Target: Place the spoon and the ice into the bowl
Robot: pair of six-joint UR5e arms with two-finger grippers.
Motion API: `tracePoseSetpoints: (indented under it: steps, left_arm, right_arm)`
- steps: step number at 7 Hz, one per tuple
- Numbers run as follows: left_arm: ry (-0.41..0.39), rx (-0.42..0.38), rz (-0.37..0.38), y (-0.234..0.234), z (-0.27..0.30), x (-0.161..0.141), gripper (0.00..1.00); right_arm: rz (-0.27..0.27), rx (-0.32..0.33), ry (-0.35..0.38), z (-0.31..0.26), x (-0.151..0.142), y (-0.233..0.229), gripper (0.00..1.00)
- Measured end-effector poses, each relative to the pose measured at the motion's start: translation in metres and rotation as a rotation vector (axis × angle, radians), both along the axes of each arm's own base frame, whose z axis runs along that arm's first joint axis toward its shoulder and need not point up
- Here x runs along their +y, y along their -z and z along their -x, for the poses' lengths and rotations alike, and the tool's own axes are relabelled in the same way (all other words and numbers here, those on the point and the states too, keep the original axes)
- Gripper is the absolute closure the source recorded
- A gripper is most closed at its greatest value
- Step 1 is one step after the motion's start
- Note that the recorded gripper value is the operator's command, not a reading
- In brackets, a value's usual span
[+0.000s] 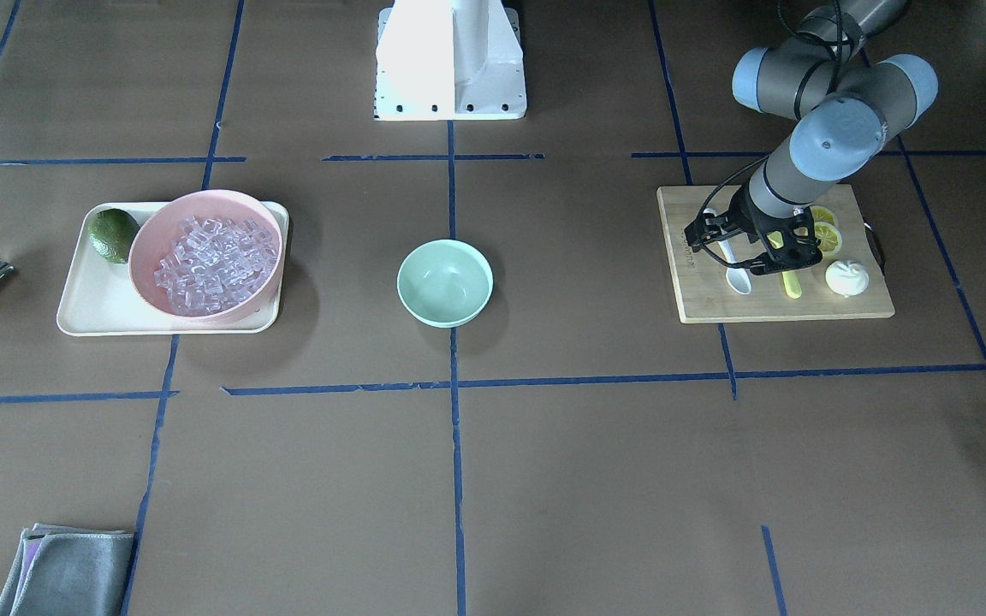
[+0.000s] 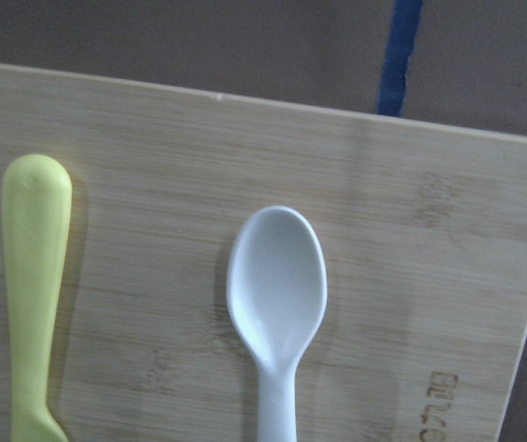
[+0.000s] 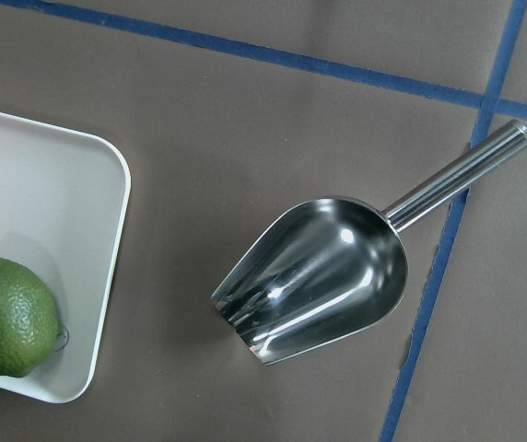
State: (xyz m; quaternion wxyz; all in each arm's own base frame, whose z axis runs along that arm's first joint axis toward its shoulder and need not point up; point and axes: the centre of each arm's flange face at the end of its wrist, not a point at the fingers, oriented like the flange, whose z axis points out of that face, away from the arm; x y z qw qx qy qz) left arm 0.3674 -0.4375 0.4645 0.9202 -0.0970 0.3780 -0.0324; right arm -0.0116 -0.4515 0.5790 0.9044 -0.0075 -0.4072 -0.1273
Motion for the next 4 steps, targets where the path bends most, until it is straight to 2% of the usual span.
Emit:
tracePoseSetpoints:
  steps: [2,3,4]
  left_arm:
    - [-0.001,-0.004,0.004,-0.0032,0.0,0.0014,0.39]
    - [-0.001,-0.008,0.007,-0.0055,0.0005,0.002,0.51]
    - [-0.001,-0.011,0.009,-0.0075,0.0007,0.0022,0.79]
  right_arm:
    - [-0.006,-0.001,-0.001,0.0,0.0,0.0031,0.01]
    - [-0.006,-0.001,-0.001,-0.0001,0.0001,0.0034,0.01]
    - [-0.009,-0.001,-0.001,-0.0001,0.0001,0.0046,0.01]
